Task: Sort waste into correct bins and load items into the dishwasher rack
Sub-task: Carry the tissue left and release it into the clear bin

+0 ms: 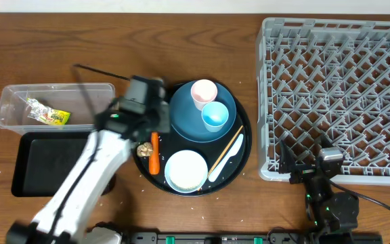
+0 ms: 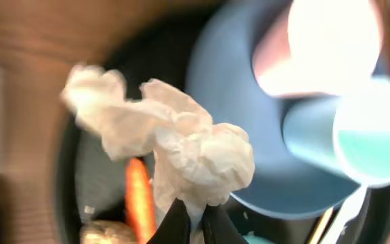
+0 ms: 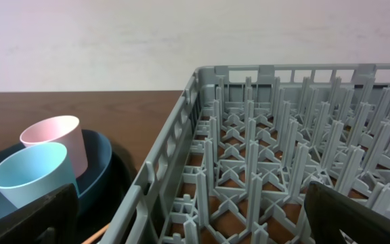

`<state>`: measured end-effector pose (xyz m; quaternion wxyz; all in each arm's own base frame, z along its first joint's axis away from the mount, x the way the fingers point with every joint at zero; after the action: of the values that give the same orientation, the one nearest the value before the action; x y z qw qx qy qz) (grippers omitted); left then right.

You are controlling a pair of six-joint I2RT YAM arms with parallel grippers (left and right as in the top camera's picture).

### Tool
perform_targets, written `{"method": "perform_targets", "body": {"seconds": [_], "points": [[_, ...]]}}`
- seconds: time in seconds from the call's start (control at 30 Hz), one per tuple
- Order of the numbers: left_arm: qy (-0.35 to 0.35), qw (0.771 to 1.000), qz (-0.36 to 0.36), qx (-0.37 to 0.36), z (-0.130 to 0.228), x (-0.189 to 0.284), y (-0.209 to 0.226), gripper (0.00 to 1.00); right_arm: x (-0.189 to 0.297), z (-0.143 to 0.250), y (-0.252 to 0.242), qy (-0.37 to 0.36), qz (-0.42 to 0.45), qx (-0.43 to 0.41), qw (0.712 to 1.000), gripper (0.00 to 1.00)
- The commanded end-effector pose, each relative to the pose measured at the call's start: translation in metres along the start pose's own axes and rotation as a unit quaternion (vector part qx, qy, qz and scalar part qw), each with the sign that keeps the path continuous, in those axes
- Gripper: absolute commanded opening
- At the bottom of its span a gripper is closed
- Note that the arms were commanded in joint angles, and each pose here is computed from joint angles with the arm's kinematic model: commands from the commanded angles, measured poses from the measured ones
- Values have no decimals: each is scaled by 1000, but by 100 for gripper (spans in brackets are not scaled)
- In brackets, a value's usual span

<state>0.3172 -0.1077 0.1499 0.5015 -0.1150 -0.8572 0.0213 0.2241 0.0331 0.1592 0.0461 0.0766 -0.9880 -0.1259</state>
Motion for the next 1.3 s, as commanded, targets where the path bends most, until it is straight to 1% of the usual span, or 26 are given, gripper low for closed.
{"method": "perform_targets", "body": {"seconds": [0.0, 0.07, 0.17, 0.3, 0.37, 0.53, 0.57, 0.6, 0.63, 0.7, 0.77, 0.83, 0.87, 0.9, 0.97, 1.13, 1.2, 1.27], "points": [[-50, 995, -27, 76, -20, 28, 35, 6, 0, 0, -2, -1, 5, -3, 1000, 99], [-72, 988, -53, 128, -24, 40, 67, 6, 0, 0, -2, -1, 5, -3, 1000, 99], [-85, 970, -91, 207, -21, 50, 116, 6, 0, 0, -2, -1, 5, -3, 1000, 99], [-95, 936, -133, 311, -10, 58, 174, 6, 0, 0, -2, -1, 5, -3, 1000, 99], [-99, 922, -150, 342, -4, 59, 198, 6, 0, 0, -2, -1, 5, -3, 1000, 99], [-108, 901, -169, 386, 4, 52, 240, 7, 0, 0, -2, -1, 5, -3, 1000, 99], [-110, 898, -170, 391, 4, 50, 246, 14, 0, 0, -2, -1, 5, -3, 1000, 99], [-112, 896, -172, 394, 3, 46, 251, 24, 0, 0, -2, -1, 5, -3, 1000, 99], [-115, 895, -173, 395, 2, 43, 256, 28, 0, 0, -2, -1, 5, -3, 1000, 99], [-125, 894, -174, 392, -4, 36, 263, 33, 0, 0, -2, -1, 5, -3, 1000, 99], [-135, 894, -174, 390, -9, 33, 268, 45, 0, 0, -2, -1, 5, -3, 1000, 99], [-146, 894, -174, 387, -13, 33, 270, 59, 0, 0, -2, -1, 5, -3, 1000, 99], [-153, 894, -174, 384, -16, 35, 270, 60, 0, 0, -2, -1, 5, -3, 1000, 99], [-161, 895, -169, 380, -20, 37, 270, 60, 0, 0, -2, -1, 5, -3, 1000, 99], [-177, 905, -149, 357, -30, 42, 263, 60, 0, 0, -2, -1, 5, -3, 1000, 99], [-218, 911, -127, 325, -52, 70, 238, 55, 0, 0, -2, -1, 5, -3, 1000, 99], [-227, 915, -118, 310, -56, 82, 220, 49, 0, 0, -2, -1, 5, -3, 1000, 99], [-220, 923, -105, 297, -54, 90, 197, 44, 0, 0, -2, -1, 5, -3, 1000, 99]]}}
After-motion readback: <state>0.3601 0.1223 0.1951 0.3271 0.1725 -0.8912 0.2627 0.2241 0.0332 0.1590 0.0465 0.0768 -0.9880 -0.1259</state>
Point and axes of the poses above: each gripper's point midway between its finger pads, its own x axis back along the fingers, its own y axis along the line the jaws close on, z = x × y, the point moved 2 cm from there along x, back along the fingers, and after that the axes turned 9 degrees about -x, right-handed, at the moved point
